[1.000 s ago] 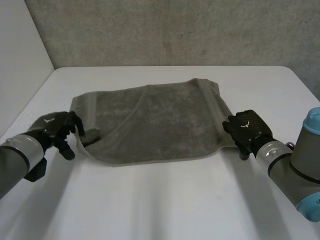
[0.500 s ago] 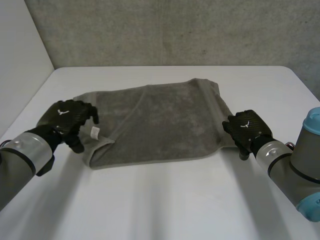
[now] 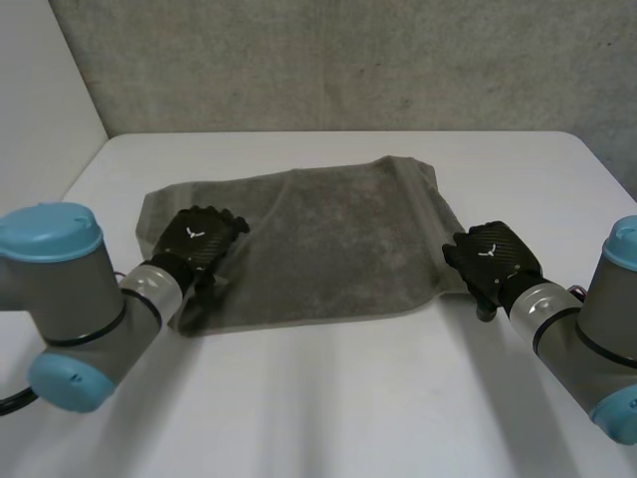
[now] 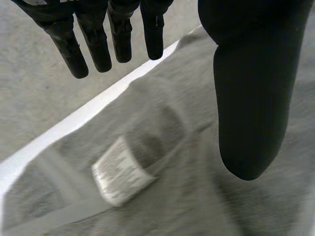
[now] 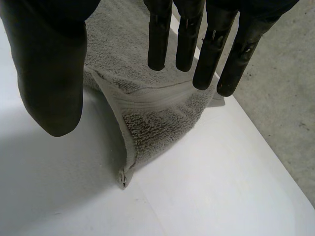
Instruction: Fold the towel.
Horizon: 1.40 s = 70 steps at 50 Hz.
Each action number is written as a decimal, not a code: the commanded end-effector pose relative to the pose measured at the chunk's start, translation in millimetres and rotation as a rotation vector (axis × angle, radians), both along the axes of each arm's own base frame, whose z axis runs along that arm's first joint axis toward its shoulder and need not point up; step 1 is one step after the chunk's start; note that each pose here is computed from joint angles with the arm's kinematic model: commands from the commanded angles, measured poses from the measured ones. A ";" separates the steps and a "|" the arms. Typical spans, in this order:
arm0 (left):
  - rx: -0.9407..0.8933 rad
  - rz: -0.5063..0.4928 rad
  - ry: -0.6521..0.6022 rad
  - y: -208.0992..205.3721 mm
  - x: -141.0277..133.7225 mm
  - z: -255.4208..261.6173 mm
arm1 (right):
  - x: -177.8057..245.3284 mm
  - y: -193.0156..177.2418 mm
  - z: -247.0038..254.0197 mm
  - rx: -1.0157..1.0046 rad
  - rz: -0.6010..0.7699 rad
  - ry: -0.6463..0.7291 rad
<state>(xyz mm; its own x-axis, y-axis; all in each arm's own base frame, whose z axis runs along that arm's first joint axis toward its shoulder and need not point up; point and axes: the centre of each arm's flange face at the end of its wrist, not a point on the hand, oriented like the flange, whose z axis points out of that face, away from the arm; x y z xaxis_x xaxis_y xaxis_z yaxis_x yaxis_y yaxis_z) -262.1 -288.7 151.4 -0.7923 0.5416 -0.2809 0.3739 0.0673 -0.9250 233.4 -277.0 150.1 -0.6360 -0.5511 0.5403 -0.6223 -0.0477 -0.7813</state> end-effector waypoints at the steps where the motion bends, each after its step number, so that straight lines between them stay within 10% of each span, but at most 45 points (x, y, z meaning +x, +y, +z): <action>1: -0.074 0.087 -0.101 -25.5 2.4 -7.7 | -0.2 0.6 -0.6 0.002 0.000 0.002; 19: -0.131 0.477 -0.143 -49.5 81.2 1.9 | 0.5 0.6 -0.3 0.000 0.004 0.002; 37: -0.150 0.450 -0.138 -5.6 86.0 12.1 | 0.4 0.6 -0.3 -0.001 0.002 0.002; 50: -0.080 0.165 -0.107 17.1 68.5 33.3 | 0.0 0.6 -0.6 0.001 0.002 0.002; 70: 0.107 0.178 -0.271 12.1 99.1 -7.7 | -0.2 1.3 -1.4 0.004 0.002 0.003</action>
